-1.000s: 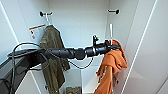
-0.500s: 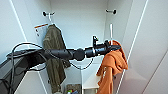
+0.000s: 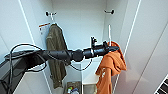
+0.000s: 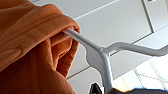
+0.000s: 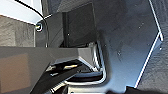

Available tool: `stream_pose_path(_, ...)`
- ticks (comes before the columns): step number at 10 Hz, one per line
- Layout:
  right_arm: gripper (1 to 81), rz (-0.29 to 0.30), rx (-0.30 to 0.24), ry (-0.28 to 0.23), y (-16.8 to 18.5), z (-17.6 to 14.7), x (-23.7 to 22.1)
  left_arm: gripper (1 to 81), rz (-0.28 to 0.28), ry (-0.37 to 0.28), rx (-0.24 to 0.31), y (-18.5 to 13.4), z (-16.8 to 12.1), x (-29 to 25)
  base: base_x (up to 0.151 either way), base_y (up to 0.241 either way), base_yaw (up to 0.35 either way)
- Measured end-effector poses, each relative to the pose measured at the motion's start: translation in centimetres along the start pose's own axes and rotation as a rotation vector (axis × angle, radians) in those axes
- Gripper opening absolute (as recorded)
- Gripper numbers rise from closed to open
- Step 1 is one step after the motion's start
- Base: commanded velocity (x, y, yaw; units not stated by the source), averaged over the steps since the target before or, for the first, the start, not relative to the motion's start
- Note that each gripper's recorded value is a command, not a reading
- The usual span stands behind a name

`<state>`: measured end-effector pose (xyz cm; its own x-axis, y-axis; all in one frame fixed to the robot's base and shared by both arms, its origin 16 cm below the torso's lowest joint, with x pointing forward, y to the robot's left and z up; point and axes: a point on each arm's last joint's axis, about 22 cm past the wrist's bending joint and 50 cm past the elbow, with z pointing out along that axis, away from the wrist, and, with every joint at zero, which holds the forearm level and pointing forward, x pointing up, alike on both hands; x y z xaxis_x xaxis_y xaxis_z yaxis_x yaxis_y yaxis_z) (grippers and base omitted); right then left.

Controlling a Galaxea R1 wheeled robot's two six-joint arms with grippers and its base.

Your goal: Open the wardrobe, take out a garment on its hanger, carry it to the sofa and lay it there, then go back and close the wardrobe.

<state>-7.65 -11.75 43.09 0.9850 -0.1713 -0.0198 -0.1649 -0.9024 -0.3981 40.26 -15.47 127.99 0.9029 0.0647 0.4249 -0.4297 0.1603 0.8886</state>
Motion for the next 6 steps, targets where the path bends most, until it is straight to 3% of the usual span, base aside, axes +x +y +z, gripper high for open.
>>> stream_pose_path(6, 81.1, -0.001, 0.0, 0.0, 0.02, 0.0, 0.01, 1.0, -0.011, -0.022, -0.007, 0.49, 0.02, -1.08, -0.13, 0.0, 0.0)
